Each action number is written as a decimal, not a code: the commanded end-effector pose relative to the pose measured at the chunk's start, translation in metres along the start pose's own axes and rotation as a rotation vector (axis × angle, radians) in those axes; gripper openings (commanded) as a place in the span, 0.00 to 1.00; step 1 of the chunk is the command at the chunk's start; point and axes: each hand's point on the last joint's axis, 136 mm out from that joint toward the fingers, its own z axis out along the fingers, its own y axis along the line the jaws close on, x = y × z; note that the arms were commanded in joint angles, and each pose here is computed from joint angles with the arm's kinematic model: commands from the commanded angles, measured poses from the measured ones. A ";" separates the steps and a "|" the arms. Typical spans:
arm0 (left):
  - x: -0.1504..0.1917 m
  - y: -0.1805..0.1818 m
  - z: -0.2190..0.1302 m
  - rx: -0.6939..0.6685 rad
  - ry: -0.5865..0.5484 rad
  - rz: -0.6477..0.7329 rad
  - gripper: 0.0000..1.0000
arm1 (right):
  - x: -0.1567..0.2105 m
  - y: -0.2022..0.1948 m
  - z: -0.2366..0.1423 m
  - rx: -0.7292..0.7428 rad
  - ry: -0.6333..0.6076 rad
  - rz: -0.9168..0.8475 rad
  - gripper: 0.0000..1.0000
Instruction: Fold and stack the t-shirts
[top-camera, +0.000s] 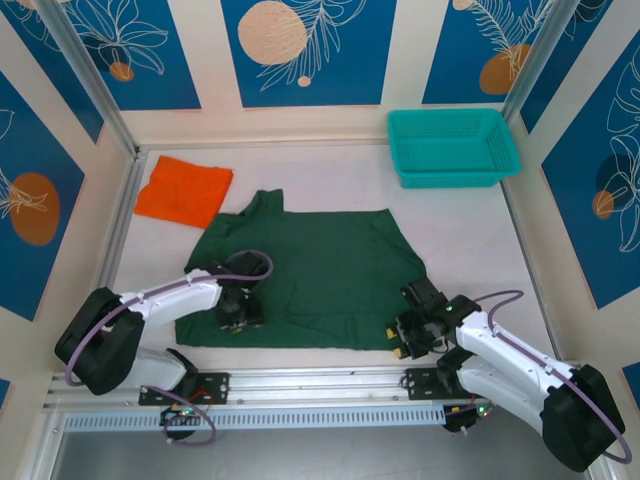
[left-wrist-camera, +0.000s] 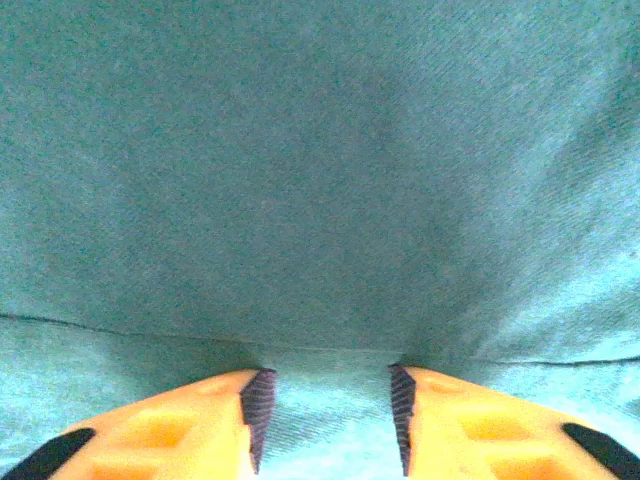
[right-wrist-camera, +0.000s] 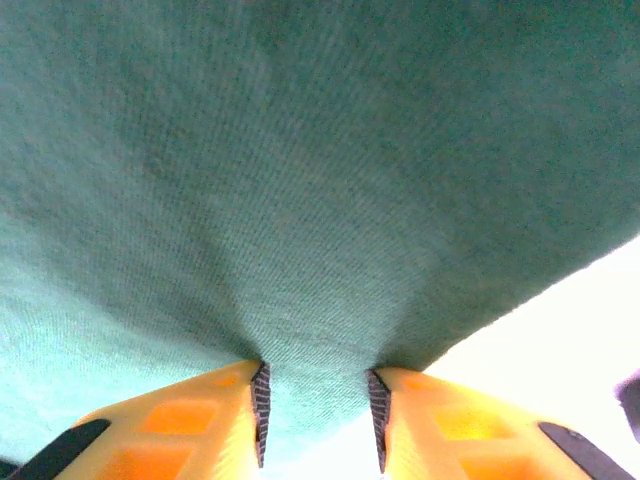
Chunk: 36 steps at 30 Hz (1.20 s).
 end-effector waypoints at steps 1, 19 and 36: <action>0.027 0.035 -0.011 -0.156 0.095 -0.030 0.46 | -0.023 -0.044 -0.020 0.181 -0.157 0.066 0.40; -0.193 -0.043 -0.164 0.170 -0.202 -0.279 0.71 | -0.044 0.225 -0.102 0.037 -0.323 -0.665 0.57; -0.147 -0.027 -0.086 0.091 0.004 -0.155 0.78 | -0.058 0.321 -0.026 0.230 -0.400 -0.917 0.43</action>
